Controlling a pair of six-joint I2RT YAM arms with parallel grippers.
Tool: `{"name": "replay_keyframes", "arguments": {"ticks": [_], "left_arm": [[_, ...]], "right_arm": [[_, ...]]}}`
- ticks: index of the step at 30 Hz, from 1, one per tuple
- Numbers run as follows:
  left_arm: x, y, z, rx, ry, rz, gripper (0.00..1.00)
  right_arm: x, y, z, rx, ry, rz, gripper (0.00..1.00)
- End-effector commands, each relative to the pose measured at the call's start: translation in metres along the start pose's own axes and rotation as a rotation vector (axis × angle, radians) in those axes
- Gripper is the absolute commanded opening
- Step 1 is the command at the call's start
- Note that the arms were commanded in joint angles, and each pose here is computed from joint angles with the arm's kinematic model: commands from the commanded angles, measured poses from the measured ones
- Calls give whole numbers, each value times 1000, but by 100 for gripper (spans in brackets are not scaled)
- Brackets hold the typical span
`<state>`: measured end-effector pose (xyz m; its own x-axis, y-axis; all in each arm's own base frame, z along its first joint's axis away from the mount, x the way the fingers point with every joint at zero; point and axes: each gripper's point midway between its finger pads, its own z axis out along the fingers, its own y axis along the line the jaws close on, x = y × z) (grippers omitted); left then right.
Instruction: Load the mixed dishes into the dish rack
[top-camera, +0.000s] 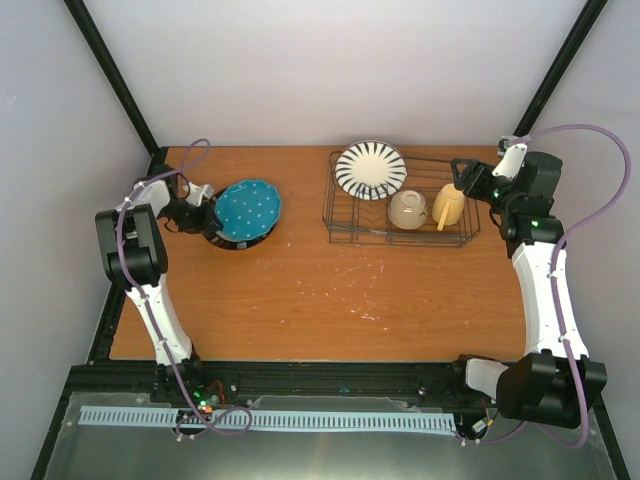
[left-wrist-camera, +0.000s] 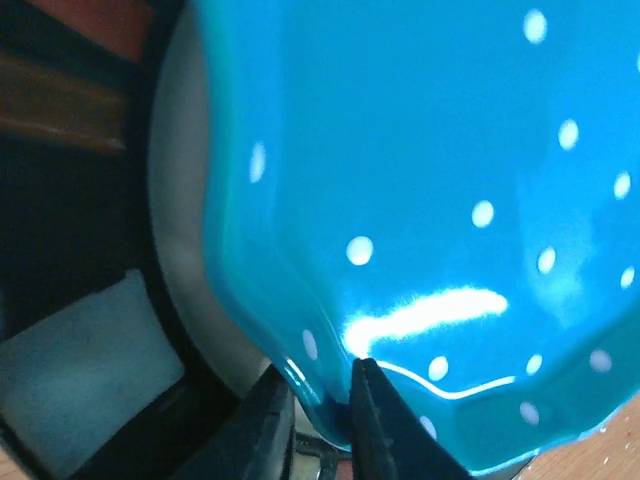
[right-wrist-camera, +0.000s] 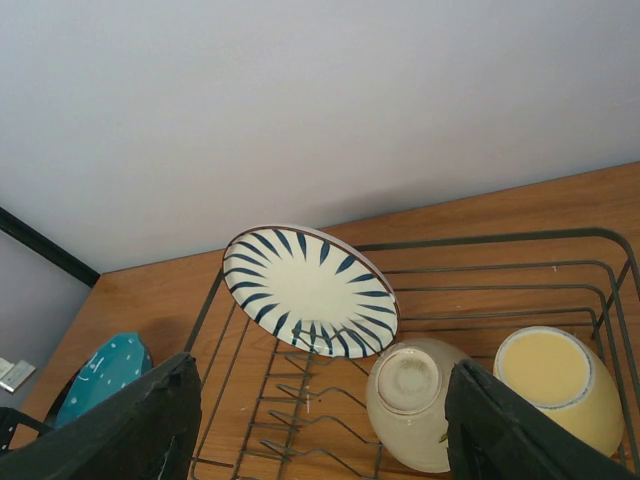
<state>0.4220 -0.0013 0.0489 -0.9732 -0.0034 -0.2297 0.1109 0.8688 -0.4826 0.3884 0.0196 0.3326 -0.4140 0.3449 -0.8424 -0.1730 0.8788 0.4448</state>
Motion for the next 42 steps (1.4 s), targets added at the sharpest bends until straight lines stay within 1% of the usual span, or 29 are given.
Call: {"name": "replay_keyframes", "arguments": {"ticks": [1, 3, 4, 8, 11, 13, 15, 20, 22, 25, 27, 30, 32, 33, 35, 38, 42], "left_arm": [[8, -2, 5, 7, 21, 0, 10], [10, -1, 6, 9, 17, -3, 1], [10, -2, 6, 13, 13, -3, 1], [4, -8, 0, 22, -26, 7, 1], [-10, -14, -12, 18, -89, 31, 1], [-19, -18, -20, 14, -132, 51, 1], [-26, -23, -27, 20, -163, 68, 1], [-45, -44, -48, 54, -257, 135, 1], [-53, -54, -61, 54, -306, 175, 1], [-56, -66, -73, 66, -354, 213, 1], [-54, -67, -76, 59, -365, 231, 1], [-46, -66, -71, 55, -356, 248, 1], [-40, -65, -67, 62, -352, 257, 0], [-38, -67, -66, 71, -355, 266, 1], [-35, -72, -66, 92, -374, 287, 1], [-33, -76, -67, 114, -407, 317, 1], [-32, -75, -68, 146, -436, 345, 1]], "right_arm": [[-9, 5, -7, -9, -32, -26, 66], [-9, 6, -6, -17, -32, -23, 65], [-9, 6, -6, -22, -31, -21, 65], [-8, 12, -4, -54, -26, -23, 61], [-8, 20, -3, -91, -22, -29, 57], [-7, 30, -1, -146, -10, -36, 57], [-5, 49, 2, -240, 20, -45, 57], [19, 123, 20, -519, 192, -107, 59], [38, 156, 27, -619, 272, -133, 62], [76, 206, 36, -759, 398, -159, 62], [97, 229, 44, -813, 469, -175, 61], [127, 256, 55, -868, 574, -215, 62], [154, 271, 60, -901, 685, -235, 62], [163, 280, 64, -918, 710, -265, 62], [188, 290, 71, -922, 802, -292, 61], [209, 298, 87, -899, 840, -330, 59], [221, 288, 118, -796, 839, -335, 61]]}}
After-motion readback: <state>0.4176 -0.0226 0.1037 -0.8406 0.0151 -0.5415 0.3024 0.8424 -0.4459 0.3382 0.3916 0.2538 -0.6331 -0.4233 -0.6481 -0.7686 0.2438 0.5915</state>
